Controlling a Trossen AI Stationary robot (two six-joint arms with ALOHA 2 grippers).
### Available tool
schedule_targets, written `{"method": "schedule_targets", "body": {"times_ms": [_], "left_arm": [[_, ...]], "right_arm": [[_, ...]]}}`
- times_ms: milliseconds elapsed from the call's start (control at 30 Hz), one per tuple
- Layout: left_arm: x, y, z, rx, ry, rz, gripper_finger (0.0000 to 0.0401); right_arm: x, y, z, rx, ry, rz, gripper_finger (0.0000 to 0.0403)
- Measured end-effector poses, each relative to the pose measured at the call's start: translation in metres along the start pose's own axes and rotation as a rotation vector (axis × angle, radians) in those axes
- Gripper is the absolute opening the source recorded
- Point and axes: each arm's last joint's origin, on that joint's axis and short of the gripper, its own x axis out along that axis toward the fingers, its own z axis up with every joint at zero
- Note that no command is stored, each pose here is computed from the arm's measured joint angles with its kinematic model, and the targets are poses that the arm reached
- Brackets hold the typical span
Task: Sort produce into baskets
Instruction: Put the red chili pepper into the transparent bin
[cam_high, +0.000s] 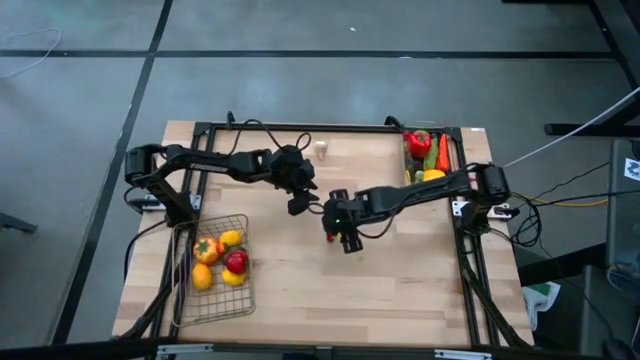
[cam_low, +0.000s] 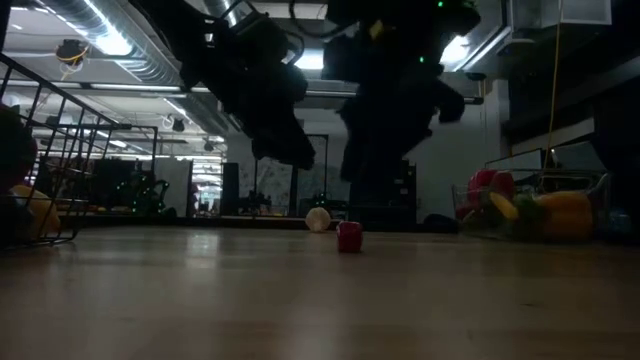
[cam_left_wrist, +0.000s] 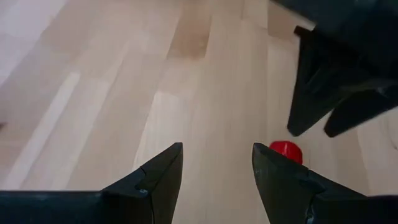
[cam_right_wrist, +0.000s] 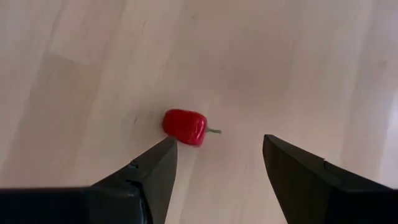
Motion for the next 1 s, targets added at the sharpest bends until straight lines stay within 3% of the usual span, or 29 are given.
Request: {"method": "schedule_targets", "body": {"times_ms": [233, 700, 1000], "left_arm": [[0.0, 0.0, -0.002, 0.022, 0.024, 0.002, 0.0189], [0.0, 0.0, -0.004, 0.017, 0.042, 0.003, 0.0189], [0.0, 0.0, -0.004, 0.017, 0.041, 0.003, 0.0189]], "right_arm": [[0.028, 0.005, -0.002, -0.133, 0.003, 0.106, 0.0237], [0.046, 0.007, 0.001, -0.317, -0.042, 0.121, 0.0237], [0.053, 0.007, -0.003, -0.321, -0.011, 0.129, 0.0237]]}}
